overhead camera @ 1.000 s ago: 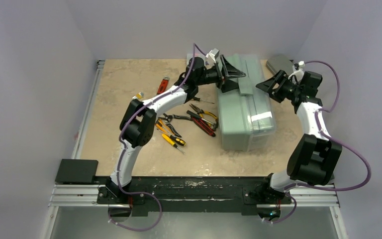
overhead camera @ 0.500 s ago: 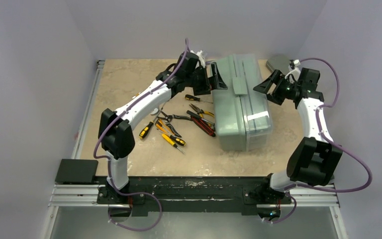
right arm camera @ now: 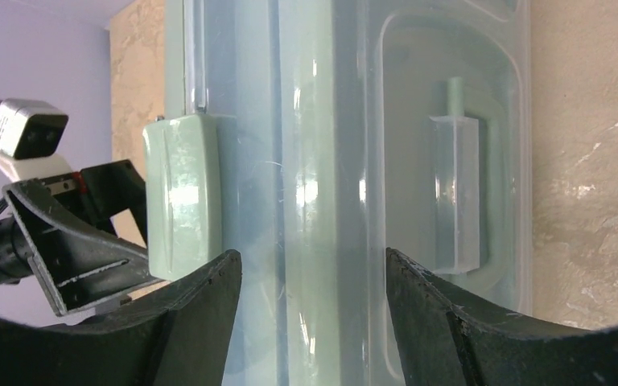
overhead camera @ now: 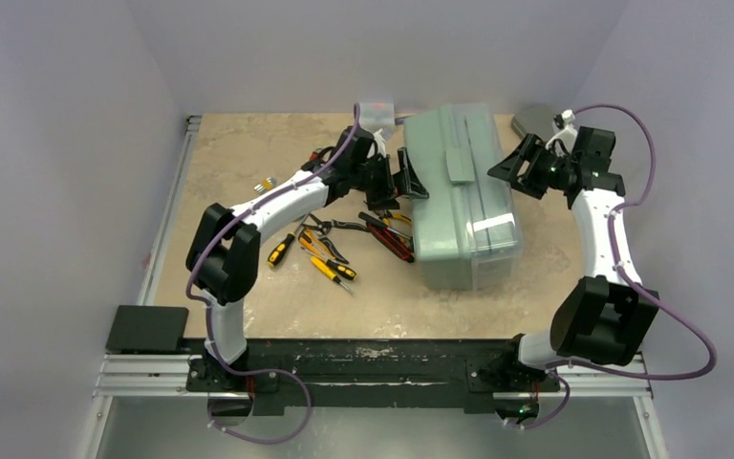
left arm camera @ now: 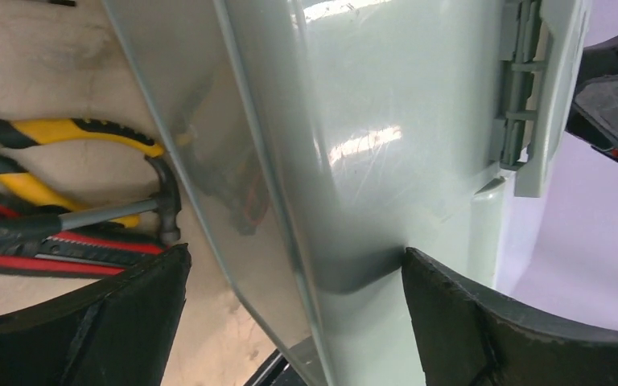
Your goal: Pack the tool kit
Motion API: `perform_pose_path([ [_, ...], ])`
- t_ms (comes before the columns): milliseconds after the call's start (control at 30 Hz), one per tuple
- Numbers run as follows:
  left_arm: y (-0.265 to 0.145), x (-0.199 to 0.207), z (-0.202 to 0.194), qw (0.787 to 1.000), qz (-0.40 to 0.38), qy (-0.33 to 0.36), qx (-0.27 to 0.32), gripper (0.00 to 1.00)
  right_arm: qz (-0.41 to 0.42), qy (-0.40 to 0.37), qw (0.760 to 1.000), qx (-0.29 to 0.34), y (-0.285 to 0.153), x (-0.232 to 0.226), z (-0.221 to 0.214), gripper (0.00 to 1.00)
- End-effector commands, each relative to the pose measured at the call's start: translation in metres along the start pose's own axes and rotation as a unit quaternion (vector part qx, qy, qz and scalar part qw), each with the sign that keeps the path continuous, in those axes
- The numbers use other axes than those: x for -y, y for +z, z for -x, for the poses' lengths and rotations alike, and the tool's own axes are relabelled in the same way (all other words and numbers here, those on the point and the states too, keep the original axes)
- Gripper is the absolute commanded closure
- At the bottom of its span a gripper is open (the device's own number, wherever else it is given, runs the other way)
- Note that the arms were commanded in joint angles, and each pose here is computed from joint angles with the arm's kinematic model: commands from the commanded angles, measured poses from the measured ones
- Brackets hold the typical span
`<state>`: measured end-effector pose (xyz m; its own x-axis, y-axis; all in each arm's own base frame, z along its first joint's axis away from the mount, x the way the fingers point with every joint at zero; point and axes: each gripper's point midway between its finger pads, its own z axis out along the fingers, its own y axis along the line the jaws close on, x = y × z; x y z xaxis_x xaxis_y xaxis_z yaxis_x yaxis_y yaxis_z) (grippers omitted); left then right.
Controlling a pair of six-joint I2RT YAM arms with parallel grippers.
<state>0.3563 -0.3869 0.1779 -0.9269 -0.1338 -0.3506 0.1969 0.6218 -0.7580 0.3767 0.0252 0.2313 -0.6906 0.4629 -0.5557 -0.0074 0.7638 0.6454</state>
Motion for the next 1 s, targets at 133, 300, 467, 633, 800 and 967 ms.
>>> perform_pose_path([
  [133, 0.029, -0.011, -0.005, 0.997, -0.062, -0.049, -0.021, 0.08, 0.021, -0.037, 0.999, -0.034, 0.013, -0.023, -0.011, 0.4],
  [300, 0.029, -0.031, -0.004, 0.993, -0.086, -0.082, -0.001, 0.23, 0.031, -0.053, 0.997, -0.052, 0.027, -0.042, -0.021, 0.48],
  [467, 0.013, -0.054, -0.003, 0.994, -0.074, -0.082, 0.012, 0.3, 0.019, -0.075, 0.996, -0.044, 0.031, -0.063, -0.02, 0.49],
  [633, -0.003, -0.086, -0.007, 0.994, -0.06, -0.091, 0.018, 0.31, -0.004, -0.104, 0.994, -0.042, 0.03, -0.081, -0.022, 0.5],
  [800, -0.009, -0.109, -0.015, 0.994, -0.051, -0.096, 0.013, 0.31, -0.006, -0.132, 0.99, -0.051, 0.031, -0.1, -0.036, 0.5],
  [967, -0.007, -0.114, -0.018, 0.994, -0.051, -0.093, 0.009, 0.32, 0.012, -0.139, 0.988, -0.065, 0.033, -0.109, -0.047, 0.49],
])
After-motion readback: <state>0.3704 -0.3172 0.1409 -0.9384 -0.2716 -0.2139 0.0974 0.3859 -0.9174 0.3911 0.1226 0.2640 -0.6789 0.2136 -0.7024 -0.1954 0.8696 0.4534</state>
